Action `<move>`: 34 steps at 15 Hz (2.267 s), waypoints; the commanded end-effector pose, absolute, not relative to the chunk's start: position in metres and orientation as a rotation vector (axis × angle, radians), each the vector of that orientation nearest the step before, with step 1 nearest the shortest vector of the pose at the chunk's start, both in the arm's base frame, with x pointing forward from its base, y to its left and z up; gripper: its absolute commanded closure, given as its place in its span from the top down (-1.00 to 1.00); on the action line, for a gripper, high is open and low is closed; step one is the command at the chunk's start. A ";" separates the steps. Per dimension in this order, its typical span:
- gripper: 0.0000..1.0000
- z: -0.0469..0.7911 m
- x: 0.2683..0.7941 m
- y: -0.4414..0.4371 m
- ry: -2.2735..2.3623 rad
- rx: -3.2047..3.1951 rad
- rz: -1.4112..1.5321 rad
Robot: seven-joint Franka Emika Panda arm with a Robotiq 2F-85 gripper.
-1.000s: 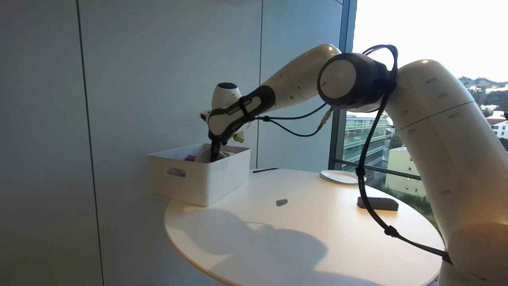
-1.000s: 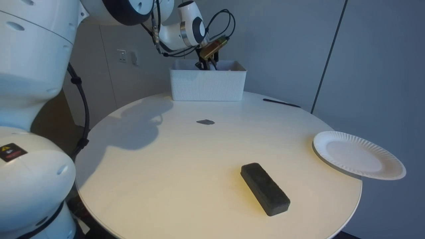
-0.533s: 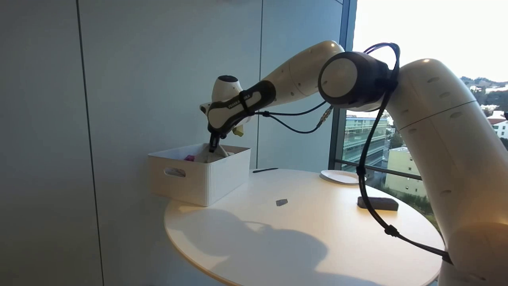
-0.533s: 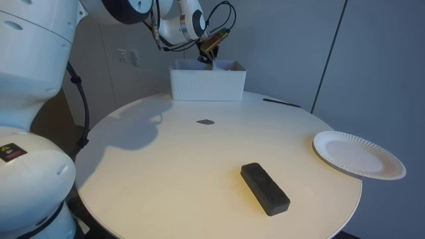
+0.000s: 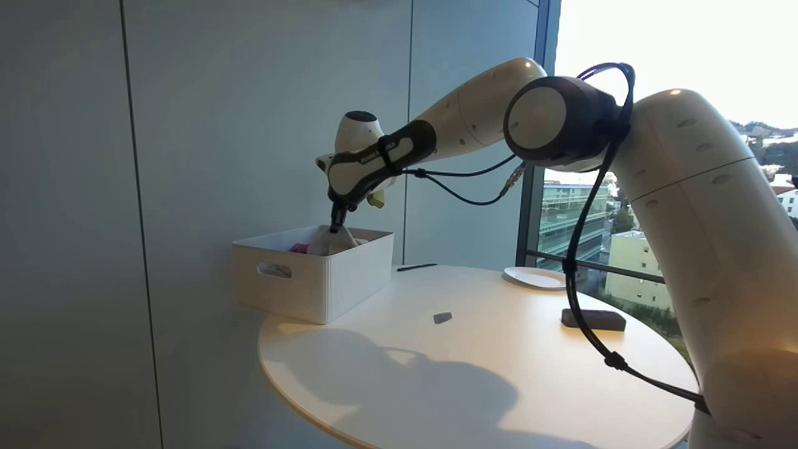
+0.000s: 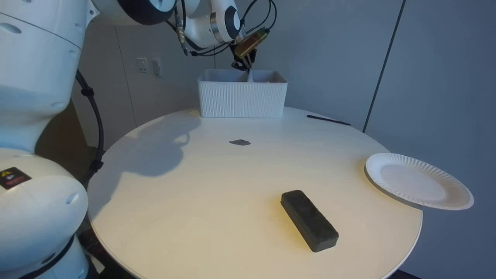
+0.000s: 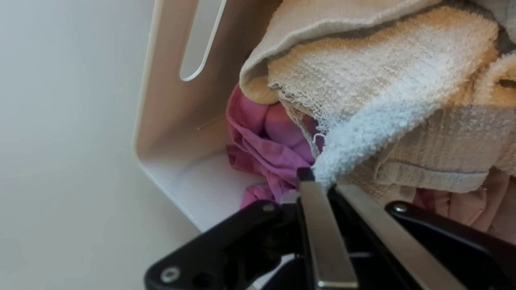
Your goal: Pick up the white towel from the white basket and put it on the table, fold the white towel twice
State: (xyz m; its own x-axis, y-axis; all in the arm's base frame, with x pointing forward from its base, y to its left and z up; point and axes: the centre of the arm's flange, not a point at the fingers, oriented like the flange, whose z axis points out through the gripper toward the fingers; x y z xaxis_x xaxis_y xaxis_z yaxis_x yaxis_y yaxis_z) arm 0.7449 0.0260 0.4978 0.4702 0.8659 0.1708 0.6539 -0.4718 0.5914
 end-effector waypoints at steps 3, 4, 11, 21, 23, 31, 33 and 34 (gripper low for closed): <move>-0.95 0.515 0.738 0.024 1.254 2.272 0.653; -0.95 0.523 0.731 0.026 1.244 2.247 0.678; -0.96 0.641 0.647 0.014 1.035 2.036 0.947; -0.96 0.753 0.471 -0.071 0.396 1.815 1.060; -0.96 0.766 0.431 -0.095 0.251 1.796 1.065; -0.96 0.669 0.377 -0.229 -0.169 2.021 0.734; -0.95 0.629 0.376 -0.258 -0.269 1.998 0.605; -0.95 0.611 0.378 -0.264 -0.299 1.965 0.546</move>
